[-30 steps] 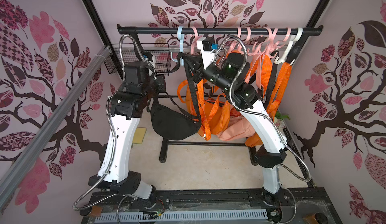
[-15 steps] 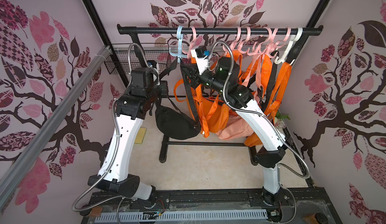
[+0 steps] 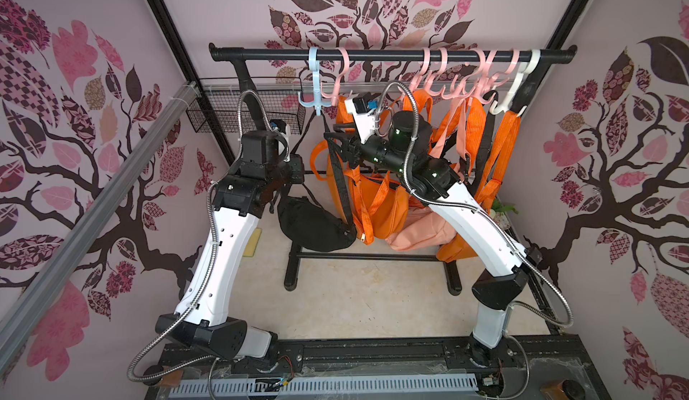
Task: Hang the bag on a hook
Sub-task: Hang the bag on the hook.
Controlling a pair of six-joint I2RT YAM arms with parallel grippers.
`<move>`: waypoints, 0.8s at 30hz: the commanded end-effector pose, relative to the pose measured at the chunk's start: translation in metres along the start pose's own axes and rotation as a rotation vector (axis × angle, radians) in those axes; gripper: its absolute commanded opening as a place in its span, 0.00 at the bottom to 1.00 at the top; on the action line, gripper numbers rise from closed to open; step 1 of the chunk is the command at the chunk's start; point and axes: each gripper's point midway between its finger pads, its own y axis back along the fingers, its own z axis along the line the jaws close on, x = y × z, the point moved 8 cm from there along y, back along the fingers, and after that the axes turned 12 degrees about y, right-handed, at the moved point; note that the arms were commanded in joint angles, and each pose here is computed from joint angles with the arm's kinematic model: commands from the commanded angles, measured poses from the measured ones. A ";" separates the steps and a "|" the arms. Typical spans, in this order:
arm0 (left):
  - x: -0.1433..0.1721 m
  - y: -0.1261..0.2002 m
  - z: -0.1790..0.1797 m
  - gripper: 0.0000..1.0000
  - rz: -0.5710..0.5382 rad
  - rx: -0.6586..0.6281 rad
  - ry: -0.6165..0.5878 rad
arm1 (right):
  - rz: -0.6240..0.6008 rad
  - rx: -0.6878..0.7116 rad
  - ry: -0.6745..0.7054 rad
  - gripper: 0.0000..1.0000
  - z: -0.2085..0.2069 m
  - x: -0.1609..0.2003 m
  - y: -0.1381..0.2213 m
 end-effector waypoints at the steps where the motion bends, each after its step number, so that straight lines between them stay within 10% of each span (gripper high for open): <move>1: -0.005 0.022 -0.003 0.52 -0.057 0.052 0.023 | -0.189 -0.049 0.026 0.59 0.009 -0.056 0.047; 7: -0.005 0.040 -0.010 0.97 -0.090 0.145 0.024 | -0.280 -0.132 0.026 0.90 0.023 -0.083 0.081; 17: 0.037 0.094 0.003 0.98 -0.354 0.276 0.021 | -0.245 -0.008 0.170 1.00 0.071 -0.086 0.153; 24: 0.130 0.082 0.068 0.98 -0.309 -0.054 0.180 | -0.193 0.451 -0.010 1.00 0.050 0.033 0.263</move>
